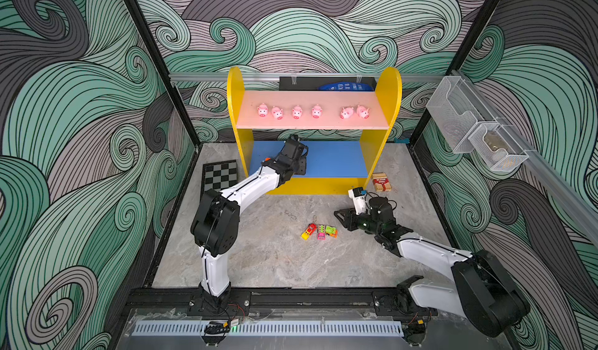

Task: Organize plastic toys on shelves
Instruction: Place the plastic toy on the shelf, then pick up the plastic toy at the center of the board.

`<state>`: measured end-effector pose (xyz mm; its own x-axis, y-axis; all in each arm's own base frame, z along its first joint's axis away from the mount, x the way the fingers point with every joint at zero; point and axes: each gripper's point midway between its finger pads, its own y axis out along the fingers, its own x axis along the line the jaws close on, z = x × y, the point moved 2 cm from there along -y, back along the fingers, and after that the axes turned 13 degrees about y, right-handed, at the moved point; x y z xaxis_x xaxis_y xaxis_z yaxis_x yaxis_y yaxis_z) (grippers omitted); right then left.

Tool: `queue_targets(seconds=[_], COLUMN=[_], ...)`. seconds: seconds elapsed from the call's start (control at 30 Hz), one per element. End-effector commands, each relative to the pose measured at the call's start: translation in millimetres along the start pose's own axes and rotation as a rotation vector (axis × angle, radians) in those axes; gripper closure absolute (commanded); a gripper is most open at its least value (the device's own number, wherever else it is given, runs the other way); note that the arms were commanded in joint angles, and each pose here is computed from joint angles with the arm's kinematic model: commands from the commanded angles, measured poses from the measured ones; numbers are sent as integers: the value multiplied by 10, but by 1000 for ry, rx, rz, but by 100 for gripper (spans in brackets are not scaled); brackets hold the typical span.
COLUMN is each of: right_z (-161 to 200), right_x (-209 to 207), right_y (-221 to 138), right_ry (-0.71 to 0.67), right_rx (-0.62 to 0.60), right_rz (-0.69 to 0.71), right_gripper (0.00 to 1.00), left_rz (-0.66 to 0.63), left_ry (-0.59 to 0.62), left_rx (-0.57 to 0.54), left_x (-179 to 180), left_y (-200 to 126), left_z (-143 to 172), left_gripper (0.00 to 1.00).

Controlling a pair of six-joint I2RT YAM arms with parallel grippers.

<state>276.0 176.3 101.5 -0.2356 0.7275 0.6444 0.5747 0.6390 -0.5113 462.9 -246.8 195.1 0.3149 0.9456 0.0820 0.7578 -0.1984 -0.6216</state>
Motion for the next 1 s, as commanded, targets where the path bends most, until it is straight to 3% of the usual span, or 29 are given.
queue_targets(seconds=[0.0,0.37,0.53,0.7,0.97], right_z=[-30,28,144,220,318], right_x=[26,35,28,118,293], right_y=[8,51,117,133,159], right_ry=[-2,-10,-23,-59,-122], right_rx=[-3,34,102,136,180], right_rz=[-16,-32,-37,-43,-32], right_gripper=[65,63,62,61,62], left_rz=[19,139,255,469,685], left_ry=[-3,22,31,43,4], left_rx=[-79,20,90,109,156], left_x=[56,-20,-138,-396,-774], left_y=[-324,-691,-866,-1048,-1111], left_z=[-322,94,523,1032,1718], left_gripper=[46,45,45,45,45])
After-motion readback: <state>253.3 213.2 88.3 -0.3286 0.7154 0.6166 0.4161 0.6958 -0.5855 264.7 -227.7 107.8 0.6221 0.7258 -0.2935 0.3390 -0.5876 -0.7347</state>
